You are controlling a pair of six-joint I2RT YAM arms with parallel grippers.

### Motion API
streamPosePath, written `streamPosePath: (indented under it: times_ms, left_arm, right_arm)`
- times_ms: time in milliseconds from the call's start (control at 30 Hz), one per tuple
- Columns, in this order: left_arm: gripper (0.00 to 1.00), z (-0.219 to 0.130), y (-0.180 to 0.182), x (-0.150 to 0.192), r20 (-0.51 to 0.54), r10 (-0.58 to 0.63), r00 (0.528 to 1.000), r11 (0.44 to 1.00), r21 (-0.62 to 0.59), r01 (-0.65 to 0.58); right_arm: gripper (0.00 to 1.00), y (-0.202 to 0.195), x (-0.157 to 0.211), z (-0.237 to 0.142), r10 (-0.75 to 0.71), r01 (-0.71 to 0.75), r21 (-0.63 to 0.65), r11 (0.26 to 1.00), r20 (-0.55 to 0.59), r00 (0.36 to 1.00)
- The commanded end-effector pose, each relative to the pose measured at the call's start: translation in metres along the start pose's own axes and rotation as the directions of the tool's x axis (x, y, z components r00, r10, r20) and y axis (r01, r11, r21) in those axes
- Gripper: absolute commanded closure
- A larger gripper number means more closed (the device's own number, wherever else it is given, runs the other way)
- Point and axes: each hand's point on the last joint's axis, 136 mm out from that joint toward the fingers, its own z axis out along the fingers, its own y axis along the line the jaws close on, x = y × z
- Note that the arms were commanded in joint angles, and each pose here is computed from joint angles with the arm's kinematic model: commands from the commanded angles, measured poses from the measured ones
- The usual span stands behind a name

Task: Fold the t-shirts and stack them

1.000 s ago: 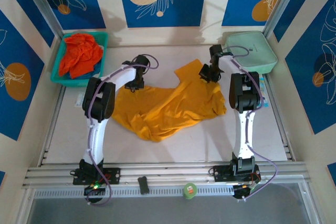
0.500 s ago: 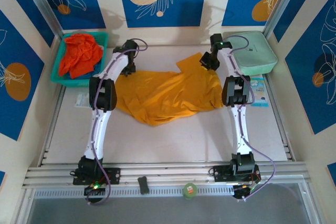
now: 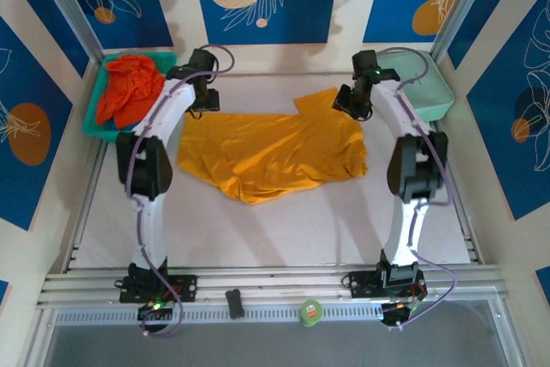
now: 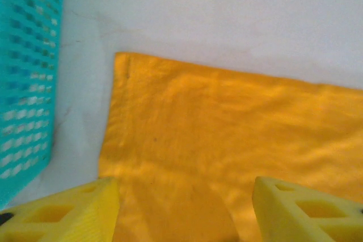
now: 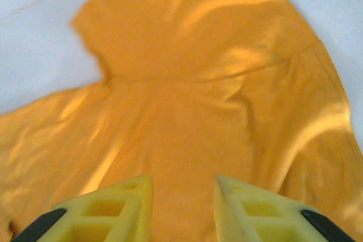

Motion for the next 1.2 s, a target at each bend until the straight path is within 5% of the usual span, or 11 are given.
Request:
streamPosePath:
  times_ms: [0,200,533,900,1167]
  left_arm:
    - [0.40,-0.026,-0.002,0.026,-0.028,-0.047,0.999,0.997,0.053,0.048]
    - [0.43,0.010,-0.025,0.083,-0.181,-0.081,0.980,0.991,0.087,0.098]
    - [0.43,0.062,-0.058,0.120,-0.318,-0.041,0.947,0.998,0.028,0.053]
    - [0.47,0.067,-0.050,0.149,-0.382,-0.025,0.924,0.998,-0.064,0.000]
    - [0.60,0.073,-0.050,0.159,-0.400,-0.013,0.916,0.996,-0.090,-0.025]
  right_arm:
    - [0.67,-0.018,0.030,-0.010,-0.022,0.023,0.004,1.000,-0.017,1.000]
    - [0.72,-0.031,0.077,-0.012,-0.032,0.030,-0.026,0.999,-0.089,0.996]
    - [0.75,-0.048,0.117,-0.001,-0.022,0.016,-0.037,0.999,-0.152,0.988]
    - [0.78,-0.052,0.125,0.012,-0.020,0.011,-0.052,0.999,-0.183,0.983]
    - [0.81,-0.056,0.126,0.013,-0.009,-0.002,-0.059,0.998,-0.189,0.982]
